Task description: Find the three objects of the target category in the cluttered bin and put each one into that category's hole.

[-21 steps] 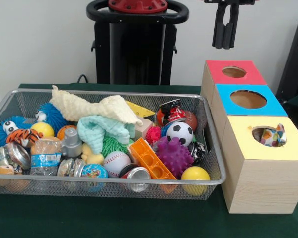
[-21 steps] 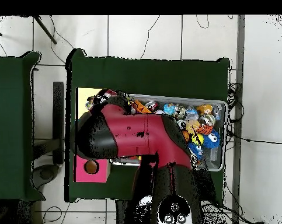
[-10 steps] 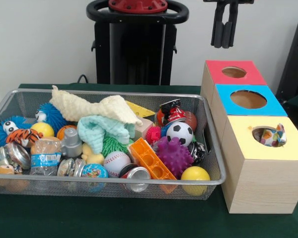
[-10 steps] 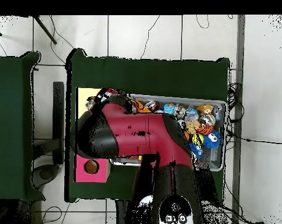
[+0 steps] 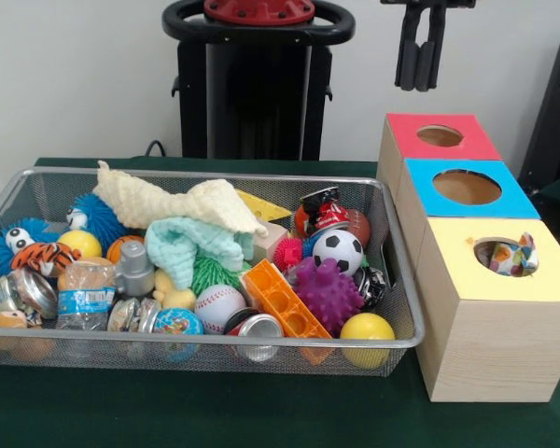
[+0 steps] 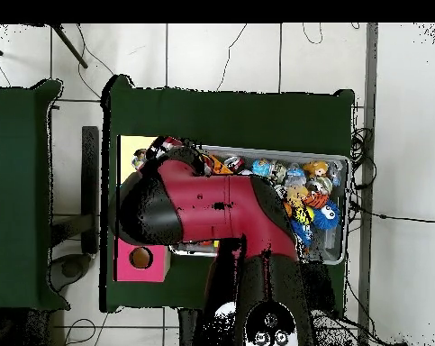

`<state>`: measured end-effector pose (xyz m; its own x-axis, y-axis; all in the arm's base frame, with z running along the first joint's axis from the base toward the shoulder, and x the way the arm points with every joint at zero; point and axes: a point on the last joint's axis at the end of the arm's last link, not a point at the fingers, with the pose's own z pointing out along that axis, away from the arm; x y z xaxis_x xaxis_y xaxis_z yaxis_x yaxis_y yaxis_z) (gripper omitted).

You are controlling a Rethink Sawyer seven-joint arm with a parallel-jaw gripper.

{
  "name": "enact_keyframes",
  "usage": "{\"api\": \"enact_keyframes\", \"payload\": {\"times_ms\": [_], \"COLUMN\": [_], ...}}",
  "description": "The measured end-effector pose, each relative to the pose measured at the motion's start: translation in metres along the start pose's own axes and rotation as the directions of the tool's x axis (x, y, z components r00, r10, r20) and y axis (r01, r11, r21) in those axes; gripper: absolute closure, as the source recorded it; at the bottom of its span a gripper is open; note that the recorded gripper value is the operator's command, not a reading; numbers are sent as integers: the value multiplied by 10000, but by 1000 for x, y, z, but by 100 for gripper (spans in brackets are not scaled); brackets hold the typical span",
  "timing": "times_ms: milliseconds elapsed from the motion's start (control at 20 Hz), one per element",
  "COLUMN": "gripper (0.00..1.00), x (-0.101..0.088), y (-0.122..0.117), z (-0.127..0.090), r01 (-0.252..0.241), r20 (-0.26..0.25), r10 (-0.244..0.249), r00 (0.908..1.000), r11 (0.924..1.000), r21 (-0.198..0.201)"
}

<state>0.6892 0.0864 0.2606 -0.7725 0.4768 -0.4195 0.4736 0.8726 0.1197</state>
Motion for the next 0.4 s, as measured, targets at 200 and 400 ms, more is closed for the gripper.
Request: {"api": "enact_keyframes", "payload": {"times_ms": [200, 400], "gripper": [100, 100], "x": [0, -1], "y": [-1, -3], "z": [1, 6], "r01": [14, 8], "r20": [-10, -32], "r10": [-14, -8], "r00": [10000, 10000], "r11": [10000, 10000], "r21": [34, 83]}}
